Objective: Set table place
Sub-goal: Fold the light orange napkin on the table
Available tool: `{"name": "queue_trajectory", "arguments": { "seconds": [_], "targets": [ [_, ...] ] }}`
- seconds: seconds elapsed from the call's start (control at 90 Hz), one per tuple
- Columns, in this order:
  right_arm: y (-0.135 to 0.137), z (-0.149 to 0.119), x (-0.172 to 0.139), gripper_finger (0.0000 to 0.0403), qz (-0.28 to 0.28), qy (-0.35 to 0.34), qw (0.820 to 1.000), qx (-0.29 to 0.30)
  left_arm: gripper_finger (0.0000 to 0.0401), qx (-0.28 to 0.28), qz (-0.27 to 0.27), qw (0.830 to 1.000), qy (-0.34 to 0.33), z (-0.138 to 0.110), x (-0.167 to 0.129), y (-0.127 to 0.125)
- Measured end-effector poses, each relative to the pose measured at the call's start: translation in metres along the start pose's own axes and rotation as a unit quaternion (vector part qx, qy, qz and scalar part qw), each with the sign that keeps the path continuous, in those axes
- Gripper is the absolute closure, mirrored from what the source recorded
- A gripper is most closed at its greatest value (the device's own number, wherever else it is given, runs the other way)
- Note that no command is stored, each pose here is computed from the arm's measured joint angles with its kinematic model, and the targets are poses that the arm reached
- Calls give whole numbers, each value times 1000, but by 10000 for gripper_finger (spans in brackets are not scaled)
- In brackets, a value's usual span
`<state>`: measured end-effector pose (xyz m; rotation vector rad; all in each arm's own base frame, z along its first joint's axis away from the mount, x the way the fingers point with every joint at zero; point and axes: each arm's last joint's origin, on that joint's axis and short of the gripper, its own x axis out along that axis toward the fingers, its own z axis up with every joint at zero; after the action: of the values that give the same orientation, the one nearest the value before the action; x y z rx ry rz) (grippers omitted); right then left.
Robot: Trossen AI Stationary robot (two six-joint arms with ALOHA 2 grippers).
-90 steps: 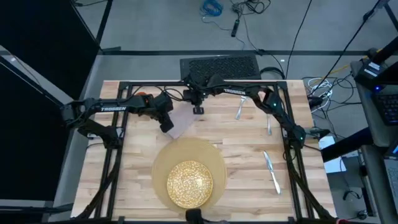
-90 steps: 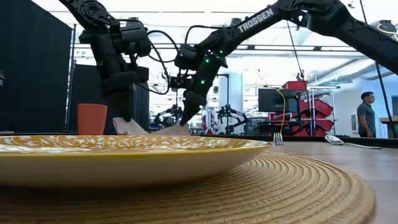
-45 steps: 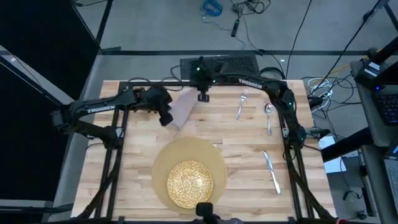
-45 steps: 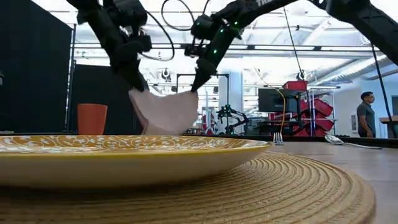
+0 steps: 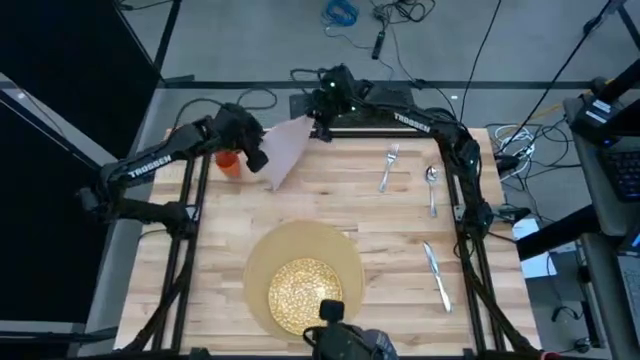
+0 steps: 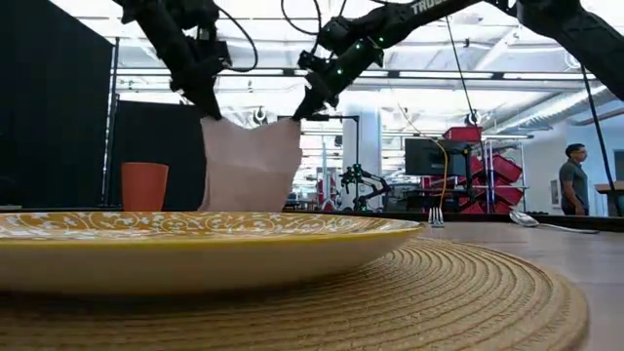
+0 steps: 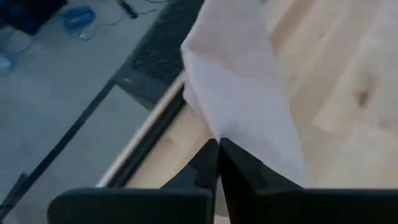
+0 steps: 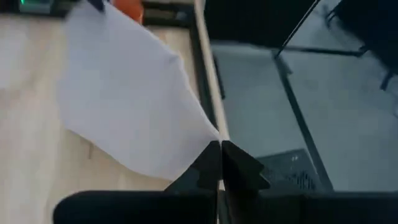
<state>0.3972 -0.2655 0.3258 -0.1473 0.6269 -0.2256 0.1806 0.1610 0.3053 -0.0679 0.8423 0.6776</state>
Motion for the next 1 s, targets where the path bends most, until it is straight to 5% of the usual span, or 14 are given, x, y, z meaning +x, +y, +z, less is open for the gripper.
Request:
{"name": "queue_trajectory", "arguments": {
  "seconds": [0.411,0.744,1.0],
  "targets": [
    [43,-7,-11,403,91,154,983,36,401,15,-72,997,29,-6,-2,-9],
    [68,13,-25,403,91,135,987,11,401,47,-126,991,3,1,-9,-17],
    [51,35,-51,403,-1,60,998,-8,401,83,-12,994,-71,27,-26,-5]
  ]
}}
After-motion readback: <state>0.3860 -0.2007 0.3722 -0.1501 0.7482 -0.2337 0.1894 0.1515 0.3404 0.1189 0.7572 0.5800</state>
